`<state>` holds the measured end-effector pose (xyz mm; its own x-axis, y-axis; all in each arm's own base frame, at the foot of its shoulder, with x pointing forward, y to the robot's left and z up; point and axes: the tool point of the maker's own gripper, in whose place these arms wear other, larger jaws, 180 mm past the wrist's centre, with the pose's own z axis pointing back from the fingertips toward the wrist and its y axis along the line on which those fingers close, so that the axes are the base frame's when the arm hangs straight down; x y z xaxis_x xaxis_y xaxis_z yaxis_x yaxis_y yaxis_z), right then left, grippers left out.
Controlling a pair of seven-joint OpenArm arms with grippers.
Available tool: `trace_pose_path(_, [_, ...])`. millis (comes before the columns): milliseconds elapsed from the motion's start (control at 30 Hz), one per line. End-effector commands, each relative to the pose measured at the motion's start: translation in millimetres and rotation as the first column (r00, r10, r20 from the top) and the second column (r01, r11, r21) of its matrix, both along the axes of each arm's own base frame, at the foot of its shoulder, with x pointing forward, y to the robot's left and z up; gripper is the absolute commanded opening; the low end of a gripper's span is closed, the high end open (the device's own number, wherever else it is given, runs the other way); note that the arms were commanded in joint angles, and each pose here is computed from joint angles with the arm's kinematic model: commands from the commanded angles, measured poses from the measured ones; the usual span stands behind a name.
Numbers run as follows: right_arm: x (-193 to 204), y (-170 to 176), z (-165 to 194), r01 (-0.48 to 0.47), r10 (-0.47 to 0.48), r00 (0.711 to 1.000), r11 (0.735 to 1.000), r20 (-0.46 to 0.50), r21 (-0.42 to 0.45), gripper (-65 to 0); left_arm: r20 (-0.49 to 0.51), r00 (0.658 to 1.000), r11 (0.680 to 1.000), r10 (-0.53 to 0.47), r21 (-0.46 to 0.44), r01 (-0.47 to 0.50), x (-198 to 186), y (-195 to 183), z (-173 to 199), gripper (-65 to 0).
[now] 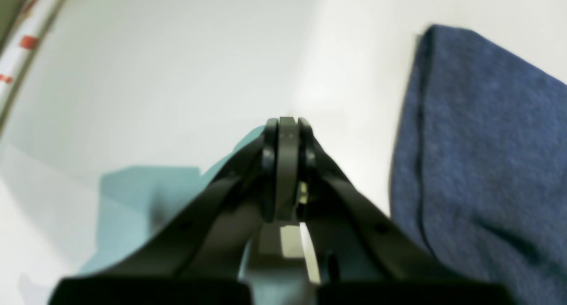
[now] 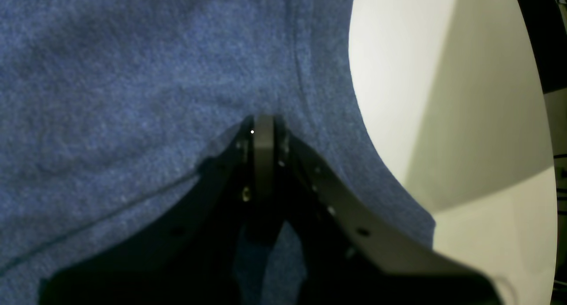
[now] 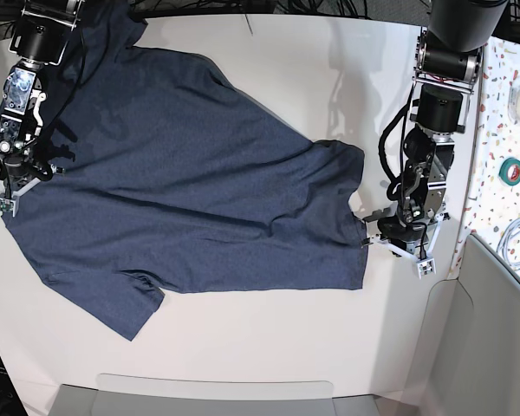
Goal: Layout the t-shirt on the table in an organized manner, then fold the t-shirt properly
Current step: 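Pull the hem corner with the left gripper away from the shirt body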
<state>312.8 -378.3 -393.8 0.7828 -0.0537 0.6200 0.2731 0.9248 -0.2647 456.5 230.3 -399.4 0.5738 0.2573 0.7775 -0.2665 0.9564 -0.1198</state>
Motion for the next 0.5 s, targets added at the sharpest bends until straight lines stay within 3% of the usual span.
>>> trace_pose_path(0, [-11, 7, -13, -0.004, 0.006, 0.998, 0.999, -0.069, 0.042, -65.0, 0.046, 0.999, 1.0, 0.002, 0.012, -0.003, 12, 5, 17, -65.0])
trace_pose_path(333, [8, 8, 2, -0.002, 0.003, 1.0, 0.999, -0.021, 0.046, -65.0, 0.094, 0.995, 0.999, -0.014, 0.052, 0.009, 4, 22, 36, -65.0])
trace_pose_path(467, [22, 20, 6, -0.006, 0.005, 1.0, 0.997, 0.013, 0.073, -63.9, 0.117, 0.992, 0.996, -0.049, 0.076, 0.04, -7, 23, 46, -55.7])
